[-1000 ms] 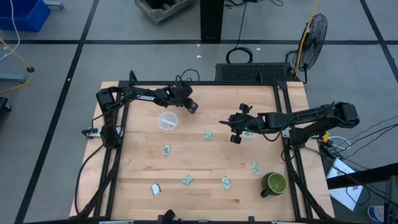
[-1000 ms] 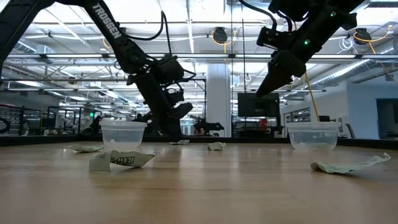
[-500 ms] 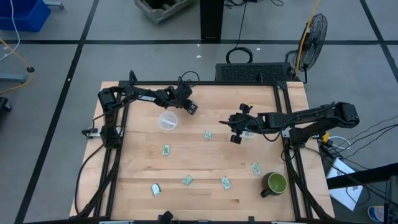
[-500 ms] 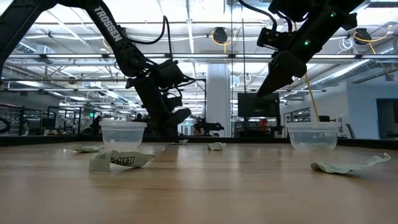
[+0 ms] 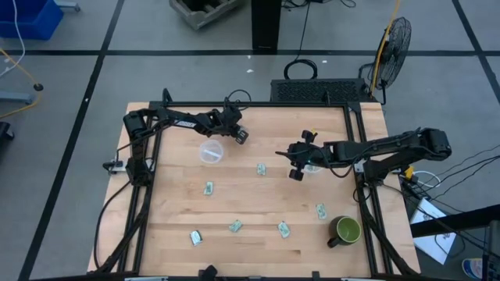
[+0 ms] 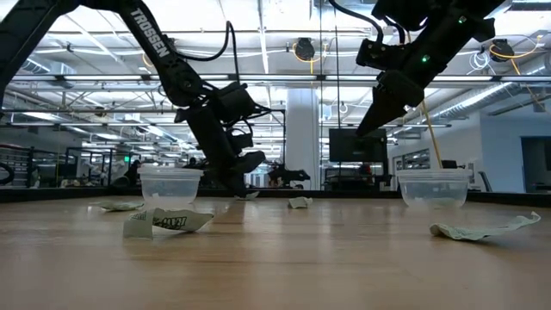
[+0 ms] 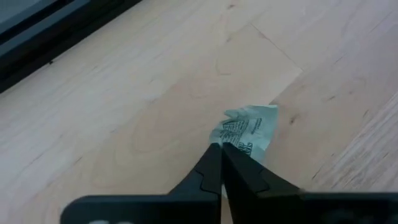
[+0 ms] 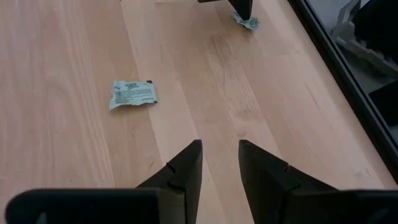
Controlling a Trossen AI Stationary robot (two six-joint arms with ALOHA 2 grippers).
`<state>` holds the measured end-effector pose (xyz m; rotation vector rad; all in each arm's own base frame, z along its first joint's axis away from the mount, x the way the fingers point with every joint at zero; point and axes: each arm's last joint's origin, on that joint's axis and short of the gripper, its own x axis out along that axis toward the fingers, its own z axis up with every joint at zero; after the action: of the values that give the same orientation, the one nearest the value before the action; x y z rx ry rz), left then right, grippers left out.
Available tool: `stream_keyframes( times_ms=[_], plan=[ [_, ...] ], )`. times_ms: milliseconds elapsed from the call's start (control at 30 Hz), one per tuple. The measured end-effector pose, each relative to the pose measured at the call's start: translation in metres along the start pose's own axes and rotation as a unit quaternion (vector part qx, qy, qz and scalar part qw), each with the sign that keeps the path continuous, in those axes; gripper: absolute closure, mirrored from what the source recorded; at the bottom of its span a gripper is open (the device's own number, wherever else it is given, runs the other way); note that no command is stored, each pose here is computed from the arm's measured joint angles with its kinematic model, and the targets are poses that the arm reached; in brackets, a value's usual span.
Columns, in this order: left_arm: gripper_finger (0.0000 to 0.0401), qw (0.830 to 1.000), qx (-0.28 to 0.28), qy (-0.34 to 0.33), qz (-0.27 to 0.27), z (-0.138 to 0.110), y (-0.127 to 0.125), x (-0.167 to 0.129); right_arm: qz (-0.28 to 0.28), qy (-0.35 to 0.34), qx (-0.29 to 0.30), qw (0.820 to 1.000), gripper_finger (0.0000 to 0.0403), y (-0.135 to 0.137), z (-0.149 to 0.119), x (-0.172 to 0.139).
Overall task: Pick and place Stevia / Truvia into bins
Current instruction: Put the stevia packet into the left transparent container
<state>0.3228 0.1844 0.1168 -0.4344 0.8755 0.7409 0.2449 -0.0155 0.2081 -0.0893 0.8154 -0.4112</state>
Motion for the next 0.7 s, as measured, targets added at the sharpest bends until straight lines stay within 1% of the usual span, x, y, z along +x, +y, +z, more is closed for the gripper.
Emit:
stream_keyframes(
  times_ms=[100,167,267,333,433,533,633,700],
  plan=[
    [0.0396,1.000,0.002,0.010,-0.012,0.001,-0.001,-0.009,0.000,0.000,0.000,1.000,0.0303,0.000,0.000,0.000],
    [0.0396,0.999,0.007,0.022,-0.026,0.002,-0.004,-0.024,0.000,-0.001,0.000,1.000,0.0303,0.000,0.000,0.000],
    [0.0397,0.999,0.020,0.023,-0.041,0.007,-0.011,-0.061,0.000,-0.002,0.000,1.000,0.0303,0.000,0.000,0.000],
    [0.0398,0.998,0.034,0.037,-0.036,0.004,-0.014,-0.090,0.000,-0.003,-0.001,1.000,0.0303,0.000,0.001,0.000],
    [0.0397,0.997,0.059,0.041,-0.021,-0.004,-0.022,-0.133,0.000,-0.004,-0.003,1.000,0.0303,0.000,0.001,0.000],
    [0.0398,0.997,0.063,0.041,-0.003,-0.017,-0.030,-0.170,0.000,-0.005,-0.013,1.000,0.0303,0.000,0.001,0.000],
    [0.0397,0.997,0.060,0.049,0.013,-0.034,-0.037,-0.189,0.000,-0.008,-0.013,1.000,0.0303,0.000,0.002,0.000],
    [0.0396,0.997,0.058,0.056,0.014,-0.046,-0.042,-0.191,0.000,-0.008,-0.012,1.000,0.0303,0.000,0.002,0.000]
  ],
)
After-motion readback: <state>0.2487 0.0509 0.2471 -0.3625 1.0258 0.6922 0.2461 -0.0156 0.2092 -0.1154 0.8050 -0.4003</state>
